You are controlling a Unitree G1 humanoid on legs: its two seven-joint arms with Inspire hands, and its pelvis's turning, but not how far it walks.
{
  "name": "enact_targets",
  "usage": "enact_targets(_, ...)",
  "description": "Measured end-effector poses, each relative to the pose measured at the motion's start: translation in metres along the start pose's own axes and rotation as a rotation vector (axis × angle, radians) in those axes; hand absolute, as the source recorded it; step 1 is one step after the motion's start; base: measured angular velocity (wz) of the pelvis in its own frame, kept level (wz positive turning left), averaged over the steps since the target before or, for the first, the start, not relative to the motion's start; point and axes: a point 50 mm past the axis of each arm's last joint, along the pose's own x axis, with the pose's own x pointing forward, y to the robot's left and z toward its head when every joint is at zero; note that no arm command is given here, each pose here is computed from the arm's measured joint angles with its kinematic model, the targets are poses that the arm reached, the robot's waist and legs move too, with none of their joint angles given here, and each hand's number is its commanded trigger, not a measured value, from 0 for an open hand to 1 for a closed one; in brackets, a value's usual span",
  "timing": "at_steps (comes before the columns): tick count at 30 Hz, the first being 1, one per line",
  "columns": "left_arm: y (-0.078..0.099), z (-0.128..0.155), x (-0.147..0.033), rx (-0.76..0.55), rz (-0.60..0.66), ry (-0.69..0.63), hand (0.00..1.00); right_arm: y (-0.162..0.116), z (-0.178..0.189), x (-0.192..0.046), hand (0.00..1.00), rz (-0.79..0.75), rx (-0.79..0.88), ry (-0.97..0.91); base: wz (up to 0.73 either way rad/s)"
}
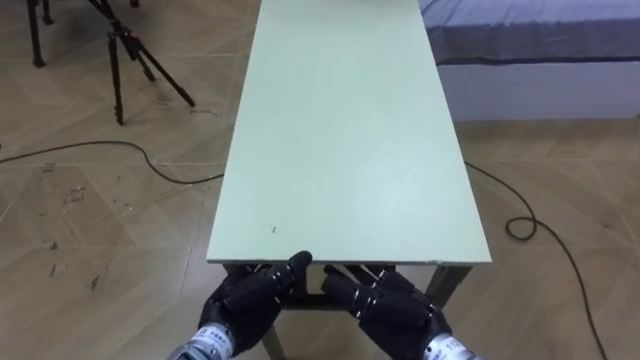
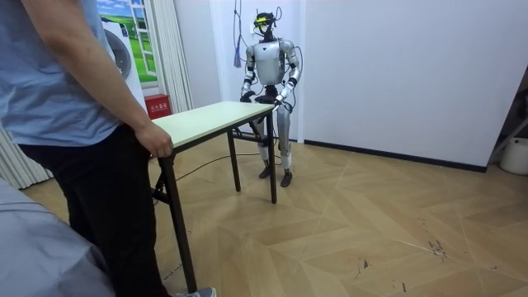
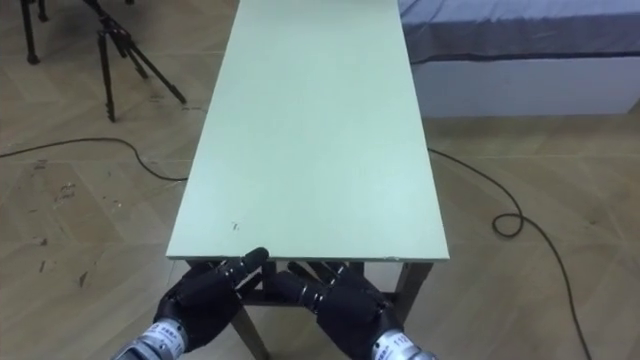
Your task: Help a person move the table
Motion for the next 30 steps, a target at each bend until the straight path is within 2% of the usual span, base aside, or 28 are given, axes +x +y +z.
enact_targets(12, 0.001, 0.003, 0.001, -0.081, 0.017, 0.013, 0.0, -0.01, 0.016, 0.002, 0.0, -0.147, 0.089, -0.081, 0.0)
enact_targets(22, 0.004, 0.002, 0.001, -0.172, 0.037, 0.03, 0.0, -0.014, 0.023, 0.0, 0.0, -0.19, 0.294, -0.141, 0.0)
enact_targets(30, 0.004, 0.0, 0.002, -0.192, 0.056, 0.034, 0.0, -0.017, 0.027, -0.002, 0.0, -0.218, 0.325, -0.168, 0.0)
